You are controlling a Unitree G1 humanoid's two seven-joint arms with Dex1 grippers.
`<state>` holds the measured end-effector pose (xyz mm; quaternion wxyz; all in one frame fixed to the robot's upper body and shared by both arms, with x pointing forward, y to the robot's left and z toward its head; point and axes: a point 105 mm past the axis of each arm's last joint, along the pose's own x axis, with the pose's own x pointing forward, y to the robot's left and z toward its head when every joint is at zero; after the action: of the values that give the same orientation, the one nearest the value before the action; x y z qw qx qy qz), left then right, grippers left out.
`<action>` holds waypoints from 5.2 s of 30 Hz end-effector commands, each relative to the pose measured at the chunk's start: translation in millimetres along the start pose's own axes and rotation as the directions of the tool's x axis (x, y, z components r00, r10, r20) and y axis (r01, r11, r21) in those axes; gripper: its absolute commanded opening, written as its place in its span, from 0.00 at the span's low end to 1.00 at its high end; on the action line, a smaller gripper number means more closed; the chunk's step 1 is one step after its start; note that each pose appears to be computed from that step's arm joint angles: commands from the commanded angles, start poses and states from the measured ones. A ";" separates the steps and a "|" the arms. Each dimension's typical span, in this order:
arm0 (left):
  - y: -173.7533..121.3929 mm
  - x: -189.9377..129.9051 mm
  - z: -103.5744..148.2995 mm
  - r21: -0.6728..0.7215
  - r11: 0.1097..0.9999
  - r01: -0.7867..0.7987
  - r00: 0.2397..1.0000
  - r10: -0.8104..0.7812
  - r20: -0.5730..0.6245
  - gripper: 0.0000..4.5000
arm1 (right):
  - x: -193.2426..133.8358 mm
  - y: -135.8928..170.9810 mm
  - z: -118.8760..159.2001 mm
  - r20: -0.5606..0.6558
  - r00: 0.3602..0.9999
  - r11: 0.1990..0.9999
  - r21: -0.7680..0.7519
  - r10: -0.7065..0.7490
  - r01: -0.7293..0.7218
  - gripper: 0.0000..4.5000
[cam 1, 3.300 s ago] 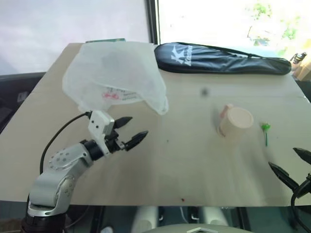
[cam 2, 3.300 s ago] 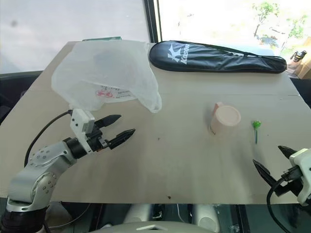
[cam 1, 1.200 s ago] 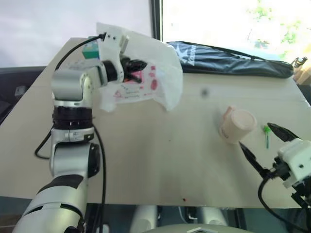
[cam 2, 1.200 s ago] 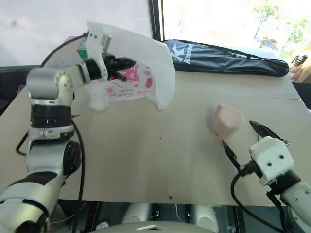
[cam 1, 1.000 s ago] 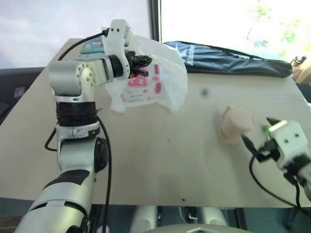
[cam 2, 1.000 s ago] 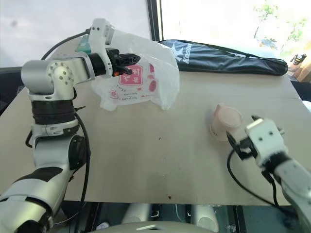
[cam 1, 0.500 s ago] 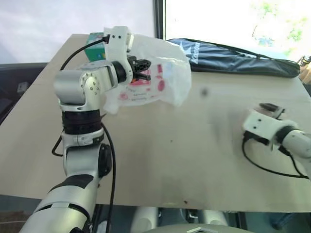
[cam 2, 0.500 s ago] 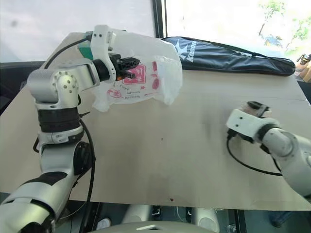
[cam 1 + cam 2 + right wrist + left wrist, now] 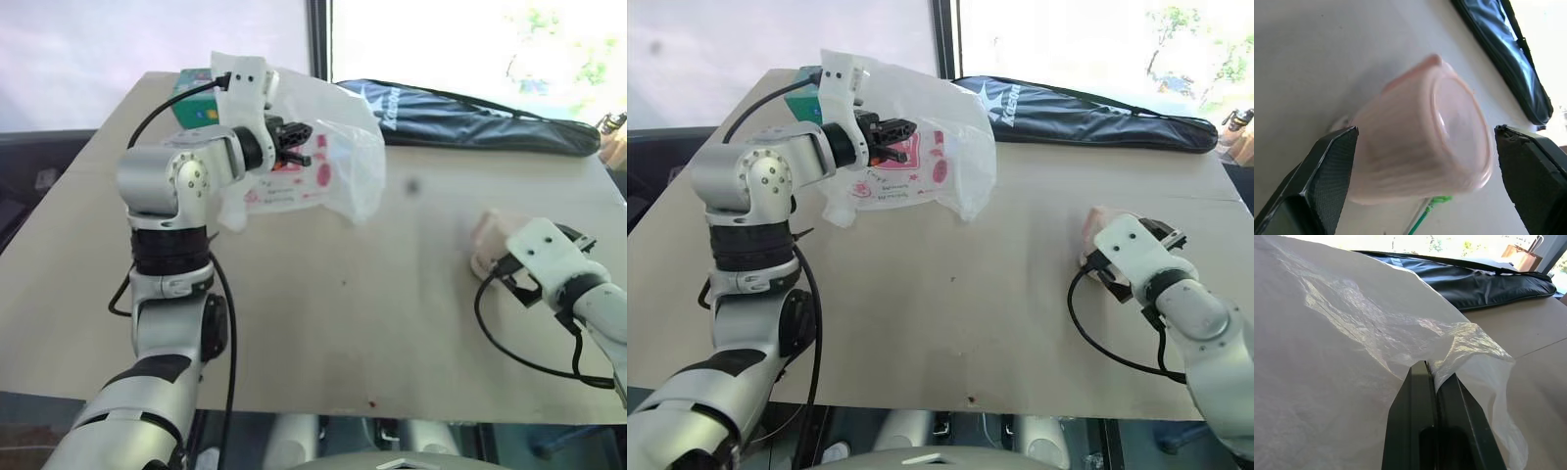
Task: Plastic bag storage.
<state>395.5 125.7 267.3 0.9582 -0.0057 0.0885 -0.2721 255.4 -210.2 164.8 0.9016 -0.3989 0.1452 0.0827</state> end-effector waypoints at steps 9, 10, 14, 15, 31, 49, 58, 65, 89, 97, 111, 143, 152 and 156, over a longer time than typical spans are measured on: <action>-8.6 -1.0 12.3 0.029 0.999 0.023 0.999 -0.025 0.043 0.01 | -12.8 -14.7 19.1 0.124 0.990 0.969 0.245 -0.066 0.034 1.00; -8.3 -1.8 11.7 0.026 0.999 0.021 0.999 -0.023 0.042 0.01 | -15.8 -18.6 21.2 0.162 0.984 0.952 0.304 -0.070 0.018 1.00; -8.3 -4.0 10.3 0.011 1.000 0.024 0.999 -0.024 0.039 0.01 | -30.0 -39.7 -4.0 0.136 0.983 0.860 0.509 -0.123 0.038 1.00; -9.1 -3.8 10.1 0.008 1.000 0.026 0.999 -0.026 0.038 0.01 | -29.0 -38.5 -10.3 0.121 0.987 0.843 0.538 -0.103 0.022 1.00; -9.6 -5.6 13.1 -0.007 1.000 0.023 0.998 -0.023 0.051 0.01 | -36.7 64.0 54.4 0.545 0.762 0.521 0.562 0.351 -0.642 1.00; -6.7 -5.0 12.5 -0.013 1.000 0.013 0.998 -0.012 0.055 0.01 | 31.3 13.5 50.2 0.367 0.919 0.438 0.810 0.142 -0.391 1.00; -5.6 -10.1 10.8 -0.014 1.000 -0.005 0.999 0.006 0.053 0.01 | 62.8 5.5 45.3 0.300 0.948 0.373 0.872 0.106 -0.318 1.00; -4.4 -14.4 12.1 -0.013 1.000 -0.018 0.998 0.019 0.057 0.01 | 11.4 4.1 65.5 0.497 0.860 0.455 0.743 0.114 -0.490 1.00; -5.6 -22.3 30.9 0.011 1.000 0.019 0.996 -0.020 0.083 0.00 | 96.3 2.9 37.2 0.484 0.866 0.528 0.707 0.122 -0.470 0.04; -7.2 -18.9 44.1 -0.014 0.999 0.041 0.997 -0.041 0.061 0.00 | -1.7 37.6 112.7 0.777 0.547 0.424 0.402 0.311 -0.811 0.02; -43.7 -13.9 59.0 -0.063 0.970 0.233 0.972 -0.231 0.042 0.00 | 78.5 87.4 195.5 0.674 0.615 0.423 0.456 0.410 -0.783 0.02; -67.3 -28.0 50.6 -0.114 0.944 0.310 0.944 -0.292 0.153 0.00 | 158.8 59.6 194.0 0.642 0.748 0.733 0.427 0.166 -0.529 0.67; -30.2 -40.9 40.1 0.577 0.816 0.017 0.980 -0.130 0.154 0.80 | 130.8 57.1 169.8 0.652 0.737 0.755 0.389 0.180 -0.528 1.00; -27.0 -29.1 14.8 0.773 0.632 0.059 0.995 -0.099 0.005 0.98 | 131.1 56.4 170.4 0.638 0.753 0.763 0.405 0.159 -0.504 1.00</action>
<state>360.8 122.6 290.4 0.8806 0.3451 -0.0468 -0.3212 399.7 -41.8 176.9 0.9456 -0.0452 -0.0154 0.3218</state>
